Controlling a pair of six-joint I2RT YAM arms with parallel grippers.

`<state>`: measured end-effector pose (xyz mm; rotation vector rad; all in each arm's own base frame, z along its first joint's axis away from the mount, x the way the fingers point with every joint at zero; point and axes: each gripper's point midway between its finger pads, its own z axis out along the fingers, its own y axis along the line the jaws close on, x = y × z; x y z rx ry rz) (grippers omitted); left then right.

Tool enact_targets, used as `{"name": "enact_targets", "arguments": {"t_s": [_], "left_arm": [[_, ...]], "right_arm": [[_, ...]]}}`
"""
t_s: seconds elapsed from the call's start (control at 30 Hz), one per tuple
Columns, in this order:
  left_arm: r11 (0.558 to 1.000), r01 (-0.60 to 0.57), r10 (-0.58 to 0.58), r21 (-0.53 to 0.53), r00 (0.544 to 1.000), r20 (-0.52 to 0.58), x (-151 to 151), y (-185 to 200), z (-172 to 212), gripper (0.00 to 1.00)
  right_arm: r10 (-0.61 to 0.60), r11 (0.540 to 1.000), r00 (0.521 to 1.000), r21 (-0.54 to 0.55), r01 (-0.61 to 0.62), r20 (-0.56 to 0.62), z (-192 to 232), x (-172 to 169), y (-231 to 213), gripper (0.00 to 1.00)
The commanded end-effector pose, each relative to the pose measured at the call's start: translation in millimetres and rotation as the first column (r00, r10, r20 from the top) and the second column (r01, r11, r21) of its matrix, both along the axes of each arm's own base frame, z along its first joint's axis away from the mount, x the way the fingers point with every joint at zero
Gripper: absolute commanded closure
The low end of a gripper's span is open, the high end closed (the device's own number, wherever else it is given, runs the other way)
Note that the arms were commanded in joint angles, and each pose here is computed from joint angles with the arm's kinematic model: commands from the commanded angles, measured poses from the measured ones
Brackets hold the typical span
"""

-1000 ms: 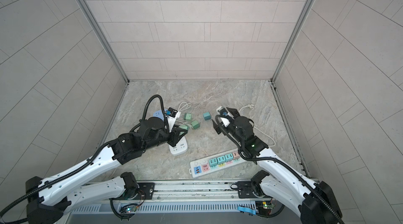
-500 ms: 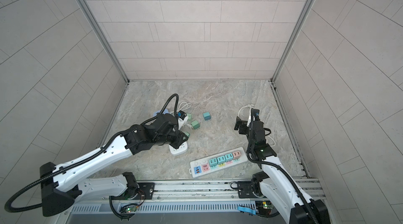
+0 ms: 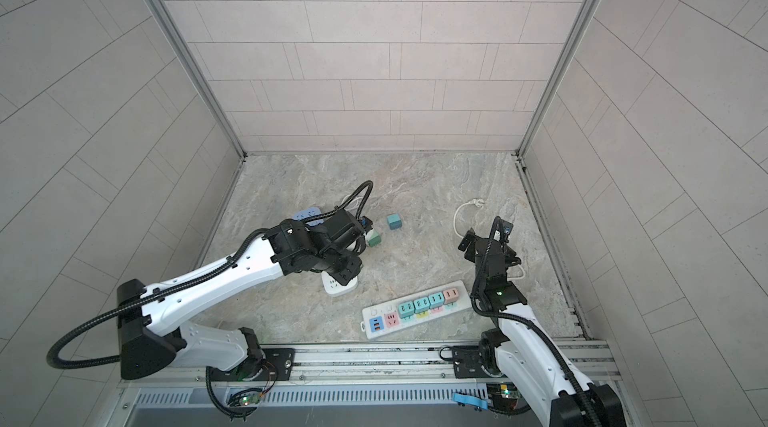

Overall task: Insert the plug
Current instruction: 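Open and withdraw the right gripper while the left gripper carries the adapter toward the strip, then press the green adapter down into the strip socket with the left gripper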

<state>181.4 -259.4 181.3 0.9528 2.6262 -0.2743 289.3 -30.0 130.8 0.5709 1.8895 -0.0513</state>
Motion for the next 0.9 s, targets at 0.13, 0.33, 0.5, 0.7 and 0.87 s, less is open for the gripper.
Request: {"name": "enact_targets", "arguments": {"t_s": [0.13,0.33,0.5,0.7,0.87], "left_arm": [[0.988,0.104,-0.102,0.117,0.994,-0.028,-12,-1,-15,1.0],[0.97,0.176,-0.17,0.165,0.984,-0.051,-23,-14,-20,1.0],[0.958,0.233,-0.222,0.169,0.972,-0.081,-29,-34,-24,1.0],[0.918,0.34,-0.328,0.206,0.94,-0.091,-51,-60,-36,1.0],[0.902,0.385,-0.364,0.198,0.922,-0.134,-59,-67,-48,1.0]], "right_arm": [[-0.03,0.999,1.0,0.019,0.03,-0.011,-2,-1,-3,0.01],[-0.037,0.999,0.999,0.023,0.037,-0.001,-2,-4,-5,0.01],[-0.037,0.999,0.999,0.022,0.037,-0.012,-3,-3,-4,0.01],[-0.042,0.999,0.999,0.023,0.043,-0.014,-3,-3,-5,0.01],[-0.047,0.999,0.999,0.022,0.048,-0.019,-4,-3,-6,0.01]]}}
